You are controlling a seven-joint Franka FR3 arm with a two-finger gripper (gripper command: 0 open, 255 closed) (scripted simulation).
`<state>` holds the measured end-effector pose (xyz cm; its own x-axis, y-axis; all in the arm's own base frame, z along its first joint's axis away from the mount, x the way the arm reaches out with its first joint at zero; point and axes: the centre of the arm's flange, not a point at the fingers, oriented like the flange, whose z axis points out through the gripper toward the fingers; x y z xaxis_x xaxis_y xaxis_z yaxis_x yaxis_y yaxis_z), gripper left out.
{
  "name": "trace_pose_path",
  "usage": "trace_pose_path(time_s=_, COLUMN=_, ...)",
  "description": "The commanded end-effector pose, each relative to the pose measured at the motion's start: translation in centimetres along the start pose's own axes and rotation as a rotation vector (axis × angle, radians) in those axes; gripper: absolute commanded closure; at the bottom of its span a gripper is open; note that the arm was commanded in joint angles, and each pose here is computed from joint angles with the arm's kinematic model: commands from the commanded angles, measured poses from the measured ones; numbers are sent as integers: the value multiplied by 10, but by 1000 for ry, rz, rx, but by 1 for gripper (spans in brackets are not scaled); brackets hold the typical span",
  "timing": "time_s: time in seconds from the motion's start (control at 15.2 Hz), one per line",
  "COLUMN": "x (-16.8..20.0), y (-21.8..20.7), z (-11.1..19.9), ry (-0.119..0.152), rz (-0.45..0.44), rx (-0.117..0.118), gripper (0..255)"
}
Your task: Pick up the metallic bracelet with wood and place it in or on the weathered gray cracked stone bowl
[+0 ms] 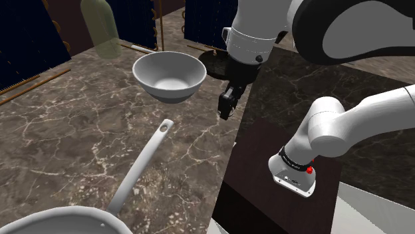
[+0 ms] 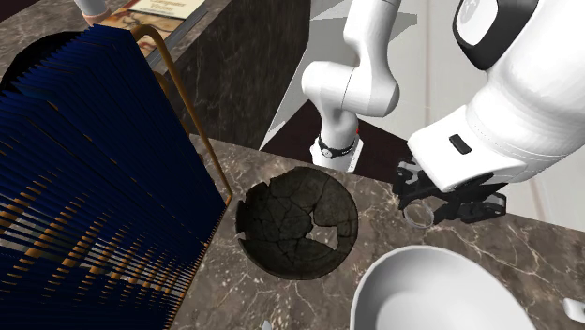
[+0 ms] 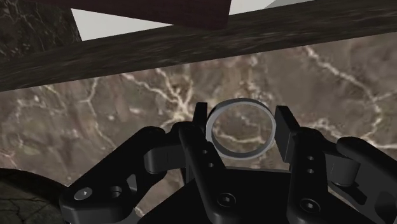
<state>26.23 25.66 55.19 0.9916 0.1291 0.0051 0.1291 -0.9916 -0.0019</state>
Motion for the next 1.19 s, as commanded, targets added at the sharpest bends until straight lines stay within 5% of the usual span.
trace_pose_path(time_s=0.0, x=0, y=0, z=3, ry=-5, rz=0, rx=-1, gripper=255)
trace_pose_path(time_s=1.12, x=1, y=0, z=-83, ry=-5, rz=0, rx=-1, gripper=255)
